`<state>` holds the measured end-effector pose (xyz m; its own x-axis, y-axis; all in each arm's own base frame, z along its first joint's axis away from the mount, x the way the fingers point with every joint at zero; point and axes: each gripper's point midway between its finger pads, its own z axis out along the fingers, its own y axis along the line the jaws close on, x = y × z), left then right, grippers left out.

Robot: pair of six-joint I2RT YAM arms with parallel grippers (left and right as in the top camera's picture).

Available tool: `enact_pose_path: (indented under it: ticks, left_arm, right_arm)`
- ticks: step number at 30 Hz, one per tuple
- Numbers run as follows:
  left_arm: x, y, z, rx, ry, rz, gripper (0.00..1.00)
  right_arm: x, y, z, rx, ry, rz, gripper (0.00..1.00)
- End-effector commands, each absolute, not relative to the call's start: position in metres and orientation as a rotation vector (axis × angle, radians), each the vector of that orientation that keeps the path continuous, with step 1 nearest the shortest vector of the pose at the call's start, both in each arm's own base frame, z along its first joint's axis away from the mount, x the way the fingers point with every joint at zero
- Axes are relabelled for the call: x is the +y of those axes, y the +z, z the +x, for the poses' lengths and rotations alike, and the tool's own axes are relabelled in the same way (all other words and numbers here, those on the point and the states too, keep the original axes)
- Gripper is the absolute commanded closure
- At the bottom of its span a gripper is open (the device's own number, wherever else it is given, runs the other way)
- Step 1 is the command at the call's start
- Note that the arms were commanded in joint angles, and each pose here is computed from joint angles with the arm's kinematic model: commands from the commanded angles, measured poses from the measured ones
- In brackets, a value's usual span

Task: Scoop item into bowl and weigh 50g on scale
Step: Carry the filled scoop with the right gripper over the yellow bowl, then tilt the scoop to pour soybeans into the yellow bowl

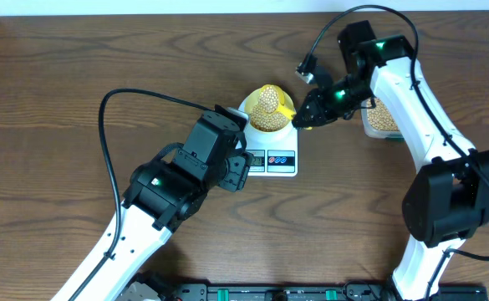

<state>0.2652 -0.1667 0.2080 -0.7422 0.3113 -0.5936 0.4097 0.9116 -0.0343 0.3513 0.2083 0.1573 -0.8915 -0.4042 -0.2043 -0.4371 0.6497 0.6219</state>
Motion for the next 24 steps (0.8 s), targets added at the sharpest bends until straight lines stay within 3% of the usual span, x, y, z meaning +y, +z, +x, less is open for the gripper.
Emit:
enact_pose_path:
  ticks: [1, 24]
  left_arm:
    - [-0.1657, 0.2205, 0.2688, 2.437, -0.22, 0.49, 0.31]
    - [-0.1657, 0.2204, 0.2687, 2.437, -0.22, 0.49, 0.31]
  right_arm:
    - [0.2058, 0.1533, 0.3552, 2.841, 0.941, -0.754, 0.99]
    - [0.204, 0.1445, 0.3537, 2.882, 0.689, -0.849, 0.99]
